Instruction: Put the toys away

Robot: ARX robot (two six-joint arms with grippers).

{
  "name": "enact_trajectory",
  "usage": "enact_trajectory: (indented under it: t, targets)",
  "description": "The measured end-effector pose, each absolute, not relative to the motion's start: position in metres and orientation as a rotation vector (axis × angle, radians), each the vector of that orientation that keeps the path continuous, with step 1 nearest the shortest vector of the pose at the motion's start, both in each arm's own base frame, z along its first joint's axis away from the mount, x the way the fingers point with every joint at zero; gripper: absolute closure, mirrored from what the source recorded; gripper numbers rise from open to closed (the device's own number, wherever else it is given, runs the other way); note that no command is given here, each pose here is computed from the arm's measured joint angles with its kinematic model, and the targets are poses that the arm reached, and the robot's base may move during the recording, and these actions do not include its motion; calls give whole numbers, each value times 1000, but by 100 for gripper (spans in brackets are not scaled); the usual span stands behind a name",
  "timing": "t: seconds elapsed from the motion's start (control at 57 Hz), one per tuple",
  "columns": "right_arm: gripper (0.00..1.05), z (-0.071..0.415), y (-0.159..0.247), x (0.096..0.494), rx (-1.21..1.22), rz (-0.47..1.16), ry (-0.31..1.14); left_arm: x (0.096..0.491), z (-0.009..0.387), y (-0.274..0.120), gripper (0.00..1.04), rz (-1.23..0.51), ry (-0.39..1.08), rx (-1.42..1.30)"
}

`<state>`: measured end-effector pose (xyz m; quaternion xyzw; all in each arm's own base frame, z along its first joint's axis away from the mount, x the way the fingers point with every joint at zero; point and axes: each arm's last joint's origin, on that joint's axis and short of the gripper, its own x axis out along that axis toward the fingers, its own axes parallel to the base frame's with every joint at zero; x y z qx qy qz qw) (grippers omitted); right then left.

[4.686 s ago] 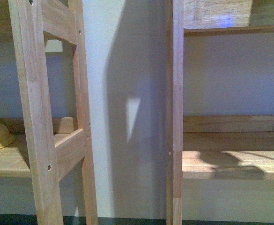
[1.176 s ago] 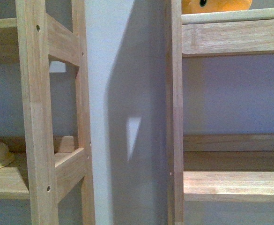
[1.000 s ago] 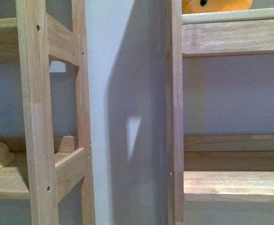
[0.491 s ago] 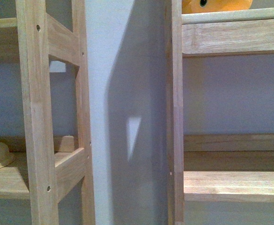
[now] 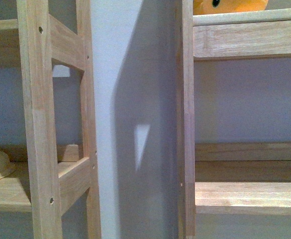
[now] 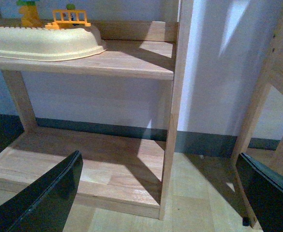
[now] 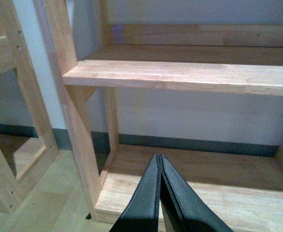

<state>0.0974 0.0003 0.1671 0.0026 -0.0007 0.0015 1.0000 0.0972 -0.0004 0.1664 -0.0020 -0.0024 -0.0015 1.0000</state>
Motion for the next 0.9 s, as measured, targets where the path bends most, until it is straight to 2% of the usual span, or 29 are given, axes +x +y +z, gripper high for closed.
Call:
enact_trajectory:
  t: [0.158,0.193,0.351,0.597,0.72,0.895]
  targets:
    - [101,167,0,97,5,3,-2,97,166,0,6,-3,-5,-4]
    - [98,167,0,97,3,3,-2,97,166,0,6,-3,-5,-4]
    - [70,167,0,97,3,3,-2,97,166,0,6,-3,-5,-4]
    - [33,167,0,97,3,3,-2,97,166,0,6,-3,-5,-4]
    - [6,167,0,97,3,3,-2,97,166,0,6,-3,-5,-4]
    - [6,167,0,97,3,3,-2,97,166,0,6,-3,-5,-4]
